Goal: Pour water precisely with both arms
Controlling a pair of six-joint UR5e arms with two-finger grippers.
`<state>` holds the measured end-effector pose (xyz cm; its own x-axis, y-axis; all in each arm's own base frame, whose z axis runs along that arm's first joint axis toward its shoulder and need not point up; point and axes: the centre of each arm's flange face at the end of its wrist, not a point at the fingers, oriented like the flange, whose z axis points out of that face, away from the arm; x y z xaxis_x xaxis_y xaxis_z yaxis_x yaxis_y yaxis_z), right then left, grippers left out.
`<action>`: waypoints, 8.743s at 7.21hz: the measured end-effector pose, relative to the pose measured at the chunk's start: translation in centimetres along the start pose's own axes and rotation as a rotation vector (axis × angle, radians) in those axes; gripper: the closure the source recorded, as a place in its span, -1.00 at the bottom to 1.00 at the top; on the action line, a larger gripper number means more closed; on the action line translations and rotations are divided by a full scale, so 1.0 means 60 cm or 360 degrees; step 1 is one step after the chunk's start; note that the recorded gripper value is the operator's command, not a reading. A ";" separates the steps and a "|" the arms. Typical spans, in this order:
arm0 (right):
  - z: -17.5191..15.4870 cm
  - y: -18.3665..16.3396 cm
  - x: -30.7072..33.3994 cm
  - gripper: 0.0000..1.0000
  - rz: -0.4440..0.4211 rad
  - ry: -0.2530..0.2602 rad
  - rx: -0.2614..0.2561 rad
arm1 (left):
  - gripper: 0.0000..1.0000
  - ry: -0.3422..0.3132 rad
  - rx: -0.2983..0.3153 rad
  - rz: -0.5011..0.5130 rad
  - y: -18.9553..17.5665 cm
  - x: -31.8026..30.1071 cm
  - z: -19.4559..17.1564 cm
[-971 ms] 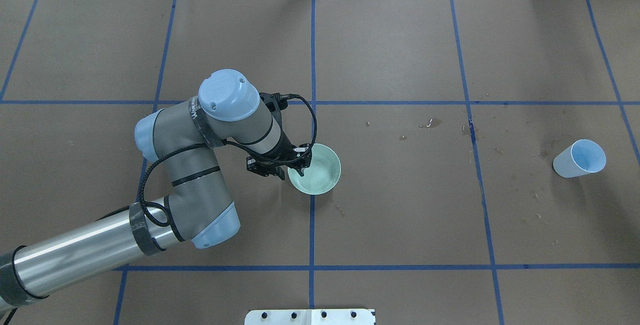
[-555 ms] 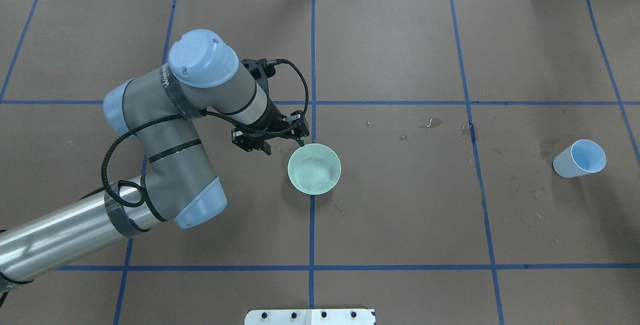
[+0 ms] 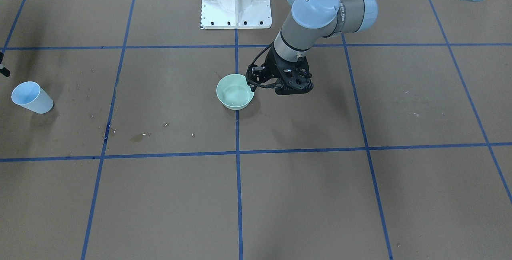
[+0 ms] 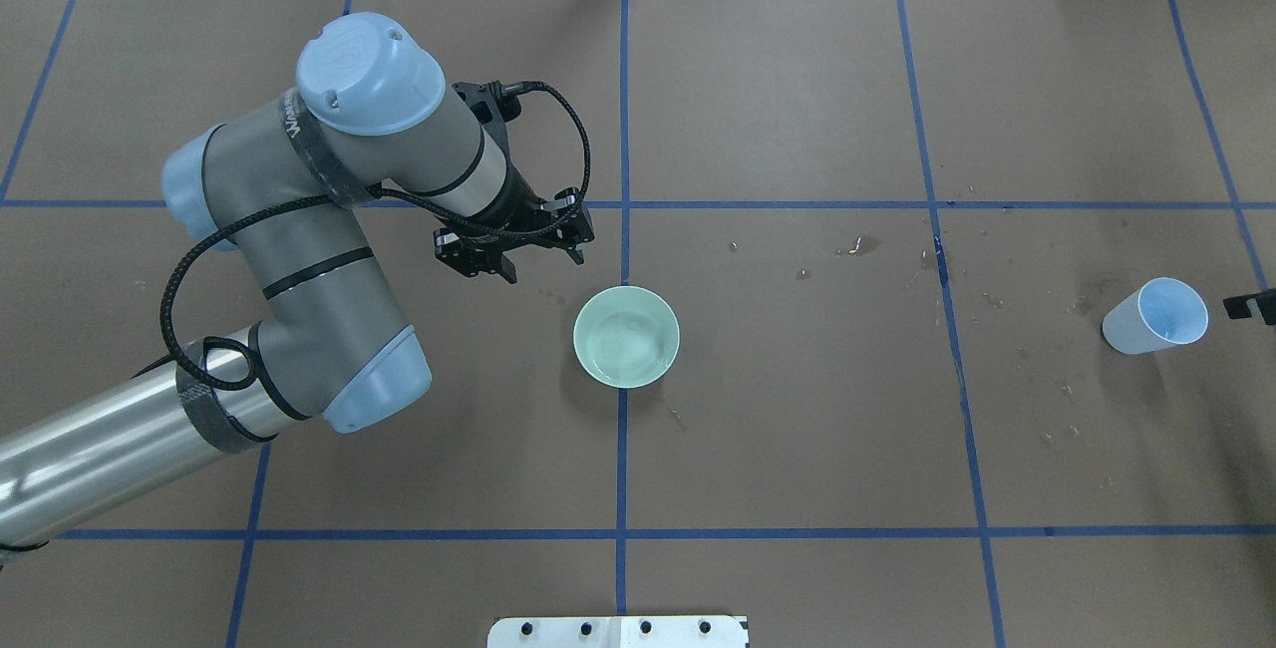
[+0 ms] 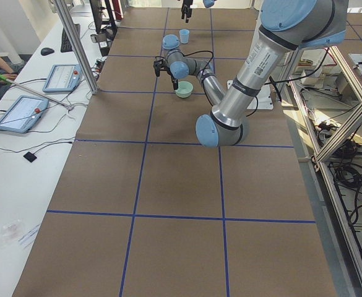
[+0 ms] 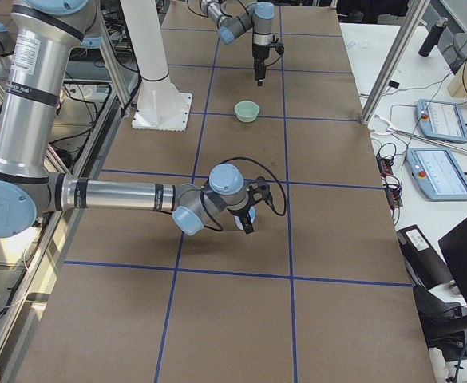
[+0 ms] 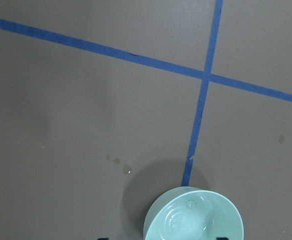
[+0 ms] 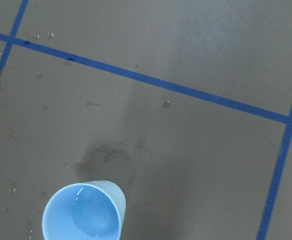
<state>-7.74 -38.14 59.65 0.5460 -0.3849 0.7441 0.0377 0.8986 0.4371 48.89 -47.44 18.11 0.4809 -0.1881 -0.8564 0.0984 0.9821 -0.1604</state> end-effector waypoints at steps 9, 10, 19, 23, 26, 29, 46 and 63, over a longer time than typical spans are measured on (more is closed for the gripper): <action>0.090 0.122 0.007 -0.98 -0.0420 -0.0042 0.0316 | -0.56 -0.0019 0.0005 -0.0020 -0.004 -0.011 0.006; 0.095 0.119 0.001 -0.98 -0.0442 -0.0041 0.0337 | -0.56 -0.0020 0.0005 -0.0020 -0.004 -0.012 0.006; 0.183 0.074 -0.001 -0.96 -0.0448 -0.0004 0.0367 | -0.56 -0.0033 0.0005 -0.0025 -0.007 -0.023 0.010; 0.189 0.071 -0.008 -0.93 -0.0459 -0.0036 0.0409 | -0.56 -0.0032 0.0007 -0.0026 -0.009 -0.023 0.008; 0.189 0.071 -0.011 -0.86 -0.0472 -0.0034 0.0443 | -0.56 -0.0030 0.0010 -0.0027 -0.010 -0.023 0.006; 0.189 0.071 -0.012 -0.23 -0.0474 -0.0034 0.0453 | -0.56 -0.0030 0.0010 -0.0027 -0.010 -0.023 0.006; 0.238 -0.353 -0.927 0.19 -0.0645 0.0434 -0.0193 | -0.55 -0.0207 0.0180 0.0202 -0.192 -0.270 -0.123; 0.365 -0.335 -1.095 0.24 -0.1175 0.1153 -0.1017 | -0.55 -0.0319 0.0136 0.0402 -0.279 -0.539 -0.219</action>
<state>-62.69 -35.54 13.01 0.5523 -0.8246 -0.1227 0.8312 0.5334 0.1567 20.25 -57.70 42.03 0.6602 0.0554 -0.7490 0.0228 0.9953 0.0937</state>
